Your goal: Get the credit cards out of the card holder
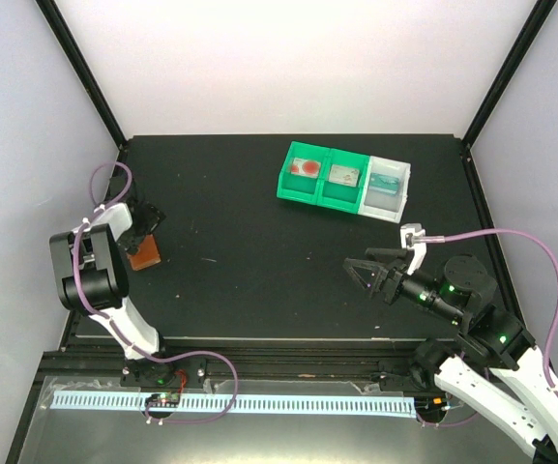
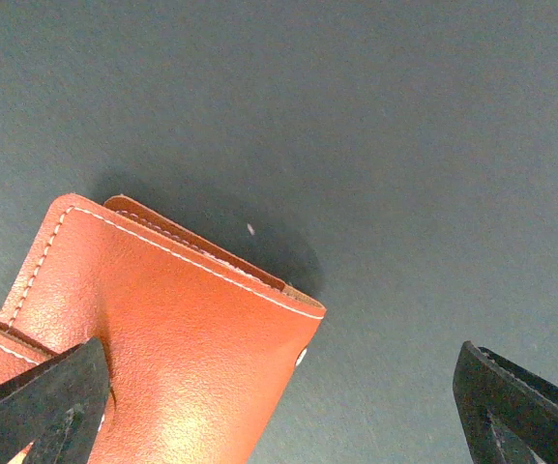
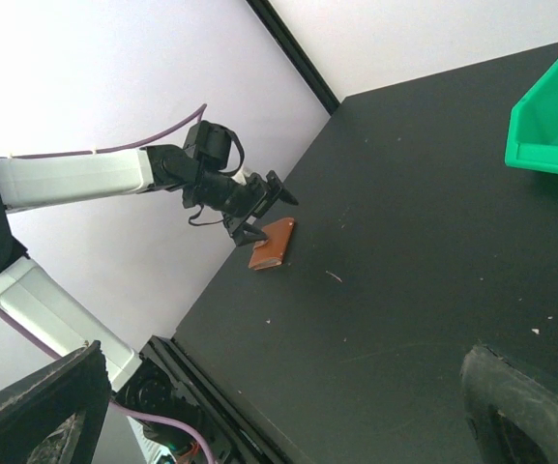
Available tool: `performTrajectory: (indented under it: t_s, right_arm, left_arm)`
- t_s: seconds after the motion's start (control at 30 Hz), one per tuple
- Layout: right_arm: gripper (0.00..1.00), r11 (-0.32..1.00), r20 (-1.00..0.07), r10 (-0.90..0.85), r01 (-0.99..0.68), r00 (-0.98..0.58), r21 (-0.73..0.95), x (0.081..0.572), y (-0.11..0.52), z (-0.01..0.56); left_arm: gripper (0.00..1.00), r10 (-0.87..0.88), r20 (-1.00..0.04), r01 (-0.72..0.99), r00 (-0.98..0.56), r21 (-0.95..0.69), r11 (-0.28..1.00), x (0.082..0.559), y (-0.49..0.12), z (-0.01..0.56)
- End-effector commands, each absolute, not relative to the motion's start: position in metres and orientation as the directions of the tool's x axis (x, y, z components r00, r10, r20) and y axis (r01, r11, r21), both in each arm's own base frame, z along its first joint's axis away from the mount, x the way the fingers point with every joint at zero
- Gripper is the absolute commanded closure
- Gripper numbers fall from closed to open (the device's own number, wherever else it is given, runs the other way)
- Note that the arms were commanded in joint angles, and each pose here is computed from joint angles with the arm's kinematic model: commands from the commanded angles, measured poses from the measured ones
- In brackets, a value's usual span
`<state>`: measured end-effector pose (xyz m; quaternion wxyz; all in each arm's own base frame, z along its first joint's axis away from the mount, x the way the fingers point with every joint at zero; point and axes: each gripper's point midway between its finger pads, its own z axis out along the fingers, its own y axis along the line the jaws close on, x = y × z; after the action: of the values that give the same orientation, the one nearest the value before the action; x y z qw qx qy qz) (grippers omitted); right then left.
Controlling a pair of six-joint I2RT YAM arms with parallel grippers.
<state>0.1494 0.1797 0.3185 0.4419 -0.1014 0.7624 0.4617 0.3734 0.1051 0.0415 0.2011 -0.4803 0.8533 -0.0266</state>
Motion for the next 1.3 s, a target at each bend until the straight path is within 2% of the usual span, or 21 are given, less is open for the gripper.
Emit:
performTrajectory:
  t_s: [0.0,0.33,0.77,1.0,1.27]
  right_arm:
    - [0.00,0.567,-0.769,0.266,-0.551,-0.581,0.612,0.148,0.173,0.323]
    - [0.00,0.578,-0.769,0.270,-0.540,-0.580,0.611,0.146,0.168,0.320]
    - [0.00,0.624,-0.756,0.250,-0.497,-0.605,0.603,0.148,0.163,0.302]
    - [0.00,0.637,-0.753,0.244,-0.484,-0.611,0.599,0.149,0.161,0.297]
    - [0.00,0.632,-0.737,0.251,-0.470,-0.628,0.616,0.149,0.163,0.290]
  left_arm:
    - [0.01,-0.843,-0.278,-0.813,-0.461,-0.249,0.527,0.359,0.083,0.035]
    - [0.01,-0.818,-0.243,-0.757,-0.522,-0.310,0.575,0.339,0.019,0.028]
    - [0.01,-0.671,-0.201,-0.571,-0.713,-0.389,0.723,0.316,-0.096,0.023]
    - [0.01,-0.583,-0.164,-0.457,-0.796,-0.469,0.756,0.299,-0.160,0.030]
    - [0.02,-0.482,-0.234,-0.308,-0.845,-0.522,0.795,0.289,-0.196,0.069]
